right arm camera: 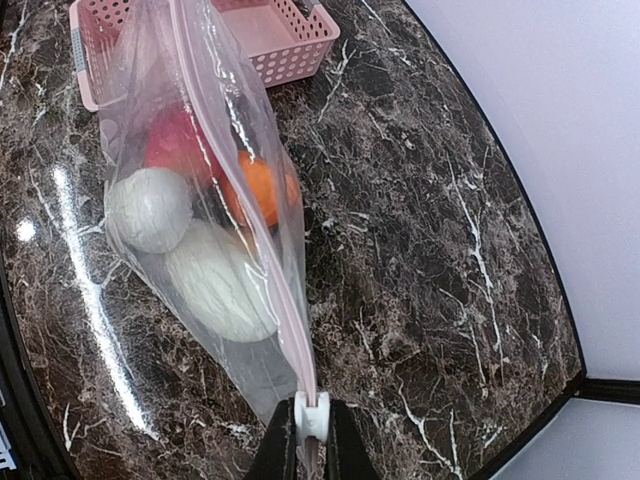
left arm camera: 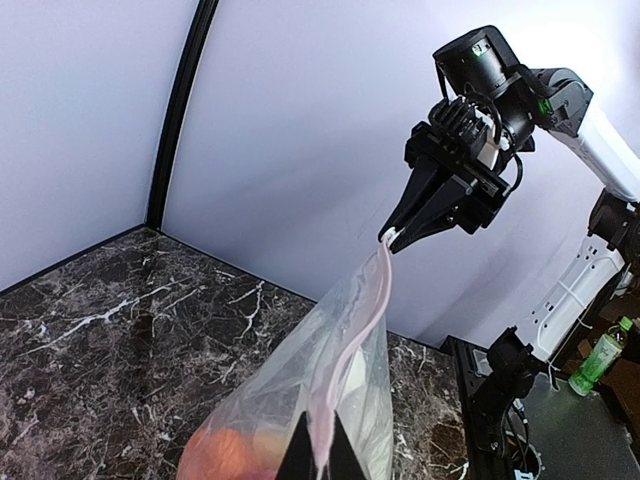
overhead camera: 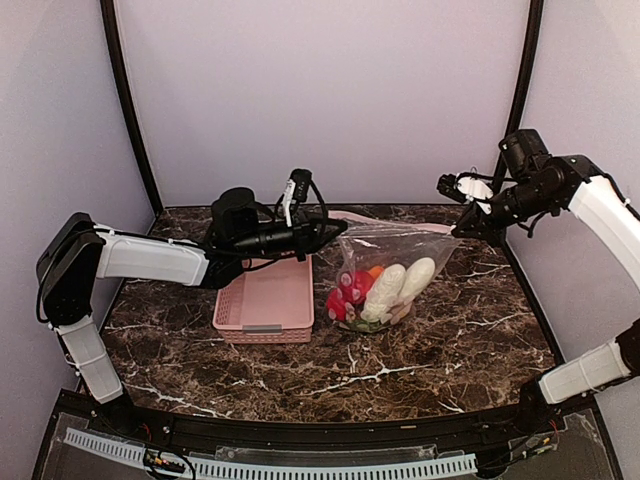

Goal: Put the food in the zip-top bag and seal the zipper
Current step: Zip the zipper on the zipper food storage bag.

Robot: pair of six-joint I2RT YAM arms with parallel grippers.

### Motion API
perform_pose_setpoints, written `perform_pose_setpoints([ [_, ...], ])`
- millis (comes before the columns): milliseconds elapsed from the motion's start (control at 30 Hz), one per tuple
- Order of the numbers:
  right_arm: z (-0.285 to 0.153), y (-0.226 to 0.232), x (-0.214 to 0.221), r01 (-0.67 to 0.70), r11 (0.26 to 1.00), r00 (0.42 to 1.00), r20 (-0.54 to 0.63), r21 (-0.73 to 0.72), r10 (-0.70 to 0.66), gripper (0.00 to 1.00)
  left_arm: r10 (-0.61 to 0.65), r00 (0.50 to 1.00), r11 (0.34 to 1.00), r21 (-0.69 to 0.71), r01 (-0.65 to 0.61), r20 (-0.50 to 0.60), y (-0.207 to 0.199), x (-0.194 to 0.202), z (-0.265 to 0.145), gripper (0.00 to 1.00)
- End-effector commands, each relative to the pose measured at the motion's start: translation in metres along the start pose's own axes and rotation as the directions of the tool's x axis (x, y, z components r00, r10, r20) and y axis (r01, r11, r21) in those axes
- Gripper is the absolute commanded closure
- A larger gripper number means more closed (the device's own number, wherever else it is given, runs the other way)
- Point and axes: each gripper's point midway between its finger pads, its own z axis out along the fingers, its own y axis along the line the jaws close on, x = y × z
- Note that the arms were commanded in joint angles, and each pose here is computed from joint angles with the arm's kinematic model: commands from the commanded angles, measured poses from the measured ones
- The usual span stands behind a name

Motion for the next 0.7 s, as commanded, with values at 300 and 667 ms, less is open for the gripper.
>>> perform_pose_setpoints([
  [300,-0.008,-0.012,0.026,-0.046,0.997,0.995,-0.09,0.06,0.051,1.0,-0.015,0.999,0.999,-0.028,0.016,0.046,0.016,-0.013,-0.004,0.99],
  [667,-0.014,-0.089,-0.045,-0.039,0.979,0.995,0.094,0.201,0.02,1.0,0.05,0.991,0.999,0.003,-0.051,0.121,0.047,-0.065,0.049,0.99],
])
